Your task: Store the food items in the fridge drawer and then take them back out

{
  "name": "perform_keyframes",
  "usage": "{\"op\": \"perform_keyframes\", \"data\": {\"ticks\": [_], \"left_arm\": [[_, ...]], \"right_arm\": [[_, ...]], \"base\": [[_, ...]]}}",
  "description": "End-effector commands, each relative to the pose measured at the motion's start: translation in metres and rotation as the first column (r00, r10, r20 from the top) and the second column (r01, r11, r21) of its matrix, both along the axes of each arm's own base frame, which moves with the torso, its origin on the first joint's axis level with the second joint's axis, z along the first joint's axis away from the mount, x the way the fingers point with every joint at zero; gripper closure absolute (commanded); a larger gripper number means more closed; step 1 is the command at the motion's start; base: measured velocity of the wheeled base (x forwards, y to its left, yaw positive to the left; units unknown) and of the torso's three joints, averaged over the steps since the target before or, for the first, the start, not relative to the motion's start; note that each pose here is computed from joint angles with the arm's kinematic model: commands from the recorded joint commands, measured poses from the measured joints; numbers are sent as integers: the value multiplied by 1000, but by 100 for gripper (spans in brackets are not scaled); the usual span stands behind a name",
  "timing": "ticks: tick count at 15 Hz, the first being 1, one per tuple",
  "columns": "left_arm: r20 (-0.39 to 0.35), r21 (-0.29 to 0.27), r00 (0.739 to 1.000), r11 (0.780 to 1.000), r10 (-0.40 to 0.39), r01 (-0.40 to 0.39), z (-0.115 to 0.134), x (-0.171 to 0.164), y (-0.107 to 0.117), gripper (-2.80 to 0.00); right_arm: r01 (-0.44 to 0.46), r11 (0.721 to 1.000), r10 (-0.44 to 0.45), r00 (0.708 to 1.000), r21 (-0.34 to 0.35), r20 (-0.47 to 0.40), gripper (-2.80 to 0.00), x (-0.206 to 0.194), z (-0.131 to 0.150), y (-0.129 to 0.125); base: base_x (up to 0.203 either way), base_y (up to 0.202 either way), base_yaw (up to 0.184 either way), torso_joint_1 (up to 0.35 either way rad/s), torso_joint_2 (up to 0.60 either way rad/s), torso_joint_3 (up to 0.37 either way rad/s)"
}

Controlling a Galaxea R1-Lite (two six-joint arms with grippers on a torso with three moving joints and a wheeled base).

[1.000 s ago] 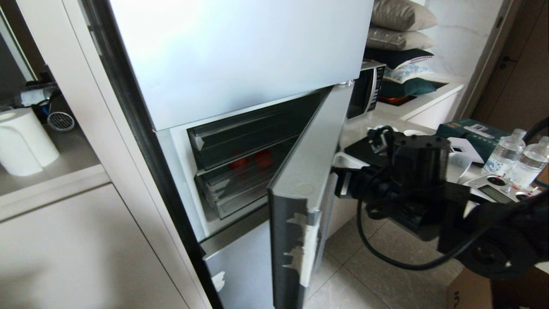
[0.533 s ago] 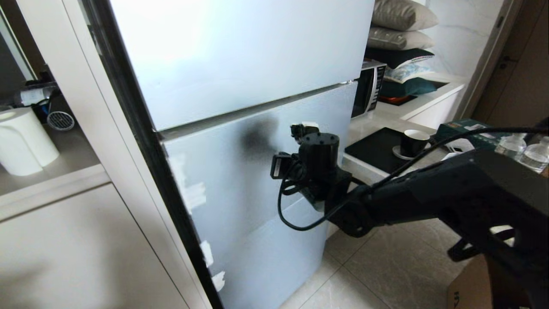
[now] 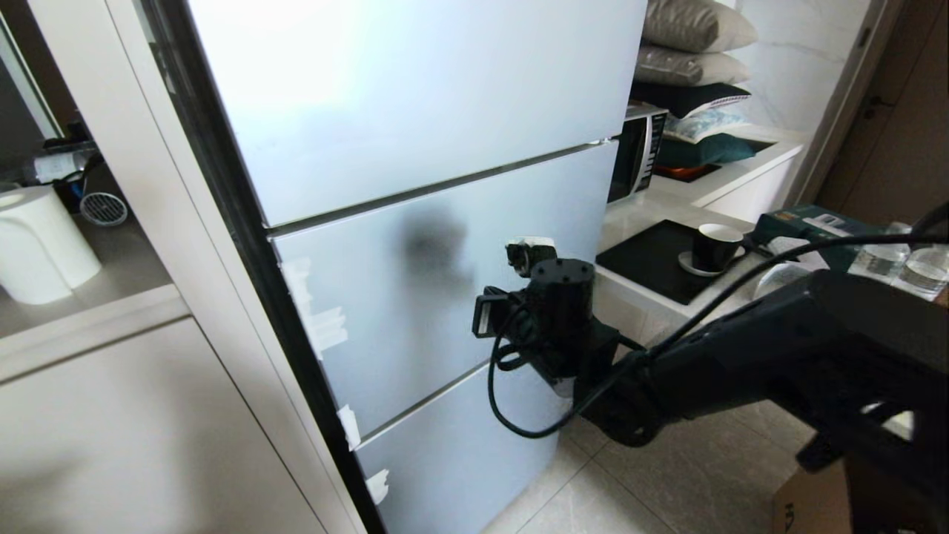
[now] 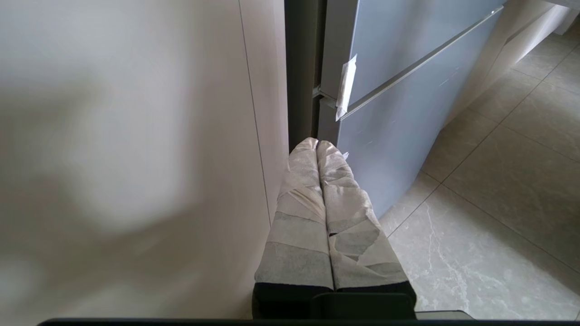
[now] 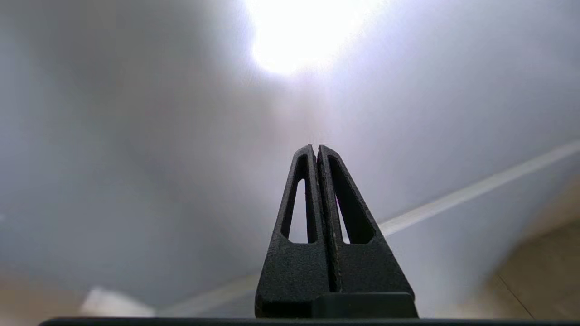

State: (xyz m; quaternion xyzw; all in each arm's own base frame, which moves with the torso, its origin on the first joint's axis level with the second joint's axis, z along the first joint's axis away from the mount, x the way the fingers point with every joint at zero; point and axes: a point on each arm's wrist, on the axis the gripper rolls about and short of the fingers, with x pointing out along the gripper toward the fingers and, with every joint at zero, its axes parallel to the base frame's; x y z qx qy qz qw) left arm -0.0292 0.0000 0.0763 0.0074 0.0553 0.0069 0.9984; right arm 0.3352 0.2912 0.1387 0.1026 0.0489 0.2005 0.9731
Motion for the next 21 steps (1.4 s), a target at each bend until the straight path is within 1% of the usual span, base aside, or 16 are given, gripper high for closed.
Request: {"op": "perform_keyframes", "data": {"ticks": [1,3,5,7,8,10,11,13,14,15,16,17,18,19,20,21], "left_arm": [[-3,1,1000,1000,1,-1,0,0,0,0],[-3,1,1000,1000,1,-1,0,0,0,0],[-2,0,1000,1000,1,-1,0,0,0,0],[-2,1,1000,1000,1,-1,0,0,0,0],[-2,0,1000,1000,1,-1,0,0,0,0],[-3,-1,1000,1000,1,-1,0,0,0,0],[-1,-1,1000,1000,1,-1,0,0,0,0],[-1,-1,1000,1000,1,-1,0,0,0,0],[-1,-1,1000,1000,1,-1,0,0,0,0],[-1,-1,1000,1000,1,-1,0,0,0,0],[-4,-1,1000,1000,1,-1,0,0,0,0],[-1,-1,1000,1000,1,-1,0,0,0,0],[-2,-1,1000,1000,1,-1,0,0,0,0],[-3,-1,1000,1000,1,-1,0,0,0,0],[-1,-1,1000,1000,1,-1,0,0,0,0],[-1,-1,1000,1000,1,-1,0,0,0,0]], "right_arm": [[-27,999,26,998,29,53,0,-69,61,-48],[-33,999,30,996,23,89,0,-126,83,-97],[5,999,-9,991,34,136,0,-179,89,-155],[97,995,-102,978,32,184,0,-225,82,-218],[153,988,-153,968,19,201,0,-247,73,-245],[266,961,-250,951,-68,183,0,-287,40,-277],[301,947,-279,944,-116,174,0,-305,20,-286],[324,932,-297,940,-163,171,0,-329,-9,-293],[323,928,-302,944,-184,133,0,-334,-24,-294],[307,929,-302,952,-206,56,0,-335,-38,-293],[239,945,-252,967,-223,-30,0,-335,-49,-292],[181,952,-213,971,-247,-109,0,-337,-56,-291],[152,955,-191,973,-256,-132,0,-337,-57,-291],[135,957,-165,981,-257,-99,0,-337,-55,-291],[115,954,-142,986,-276,-81,0,-336,-56,-291],[103,946,-138,986,-307,-96,0,-337,-59,-291]], "base": [[0,0,0,0,0,0],[0,0,0,0,0,0],[0,0,0,0,0,0],[0,0,0,0,0,0],[0,0,0,0,0,0],[0,0,0,0,0,0],[0,0,0,0,0,0],[0,0,0,0,0,0],[0,0,0,0,0,0],[0,0,0,0,0,0],[0,0,0,0,0,0],[0,0,0,0,0,0],[0,0,0,0,0,0],[0,0,0,0,0,0],[0,0,0,0,0,0],[0,0,0,0,0,0]]}}
